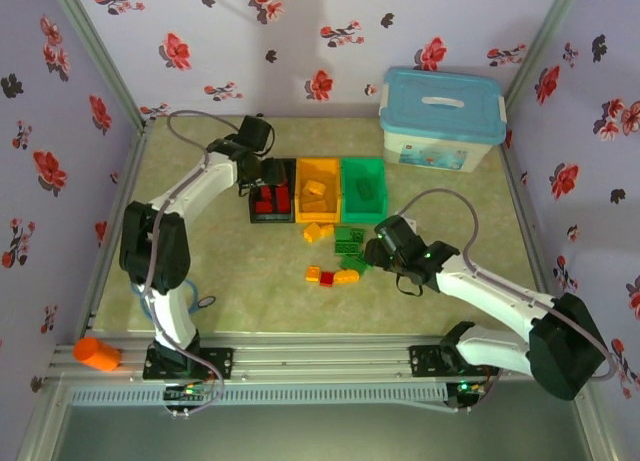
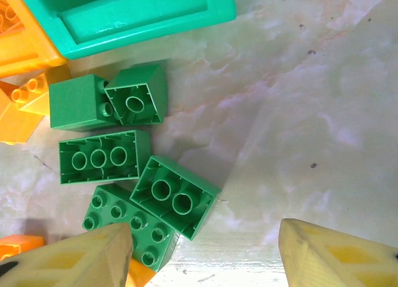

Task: Sort the legos into containers by color
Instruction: Place the lego in the container, then pick up the lego from the bottom-center of the table.

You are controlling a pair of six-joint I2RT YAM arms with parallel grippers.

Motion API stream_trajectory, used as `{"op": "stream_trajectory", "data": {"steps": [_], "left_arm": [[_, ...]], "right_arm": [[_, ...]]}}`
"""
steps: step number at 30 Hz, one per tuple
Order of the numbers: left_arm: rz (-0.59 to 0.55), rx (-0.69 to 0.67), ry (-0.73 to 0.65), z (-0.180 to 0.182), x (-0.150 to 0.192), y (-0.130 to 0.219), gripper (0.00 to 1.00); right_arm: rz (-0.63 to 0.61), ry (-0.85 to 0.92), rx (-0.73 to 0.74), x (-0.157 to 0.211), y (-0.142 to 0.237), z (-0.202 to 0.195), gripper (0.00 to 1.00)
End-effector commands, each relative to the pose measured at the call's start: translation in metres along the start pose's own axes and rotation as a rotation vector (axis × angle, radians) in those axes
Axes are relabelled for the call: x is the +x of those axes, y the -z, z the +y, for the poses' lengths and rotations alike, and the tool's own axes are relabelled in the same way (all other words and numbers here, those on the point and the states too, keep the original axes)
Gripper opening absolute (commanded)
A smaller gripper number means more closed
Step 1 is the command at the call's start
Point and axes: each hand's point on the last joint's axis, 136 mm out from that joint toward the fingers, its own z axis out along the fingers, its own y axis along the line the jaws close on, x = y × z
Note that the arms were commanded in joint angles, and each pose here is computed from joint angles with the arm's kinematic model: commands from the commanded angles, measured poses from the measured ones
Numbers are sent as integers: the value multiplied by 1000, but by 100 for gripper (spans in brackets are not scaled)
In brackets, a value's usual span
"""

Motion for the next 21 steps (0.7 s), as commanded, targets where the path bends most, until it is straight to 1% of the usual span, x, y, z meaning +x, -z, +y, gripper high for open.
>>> {"op": "stream_trajectory", "data": {"steps": [1, 9, 15, 21], "left_arm": [[-44, 50, 16, -4, 7, 30, 65], [-96, 104, 55, 9, 42, 60, 64], [-70, 109, 51, 16, 79, 64, 65], [-34, 109, 46, 23, 114, 58, 65]], "right_arm": [[-14, -23, 1, -3, -1, -1, 64], [4, -12, -15, -10, -6, 14, 69], [22, 20, -27, -15, -9, 30, 69], [56, 81, -16, -6, -14, 45, 69]]}}
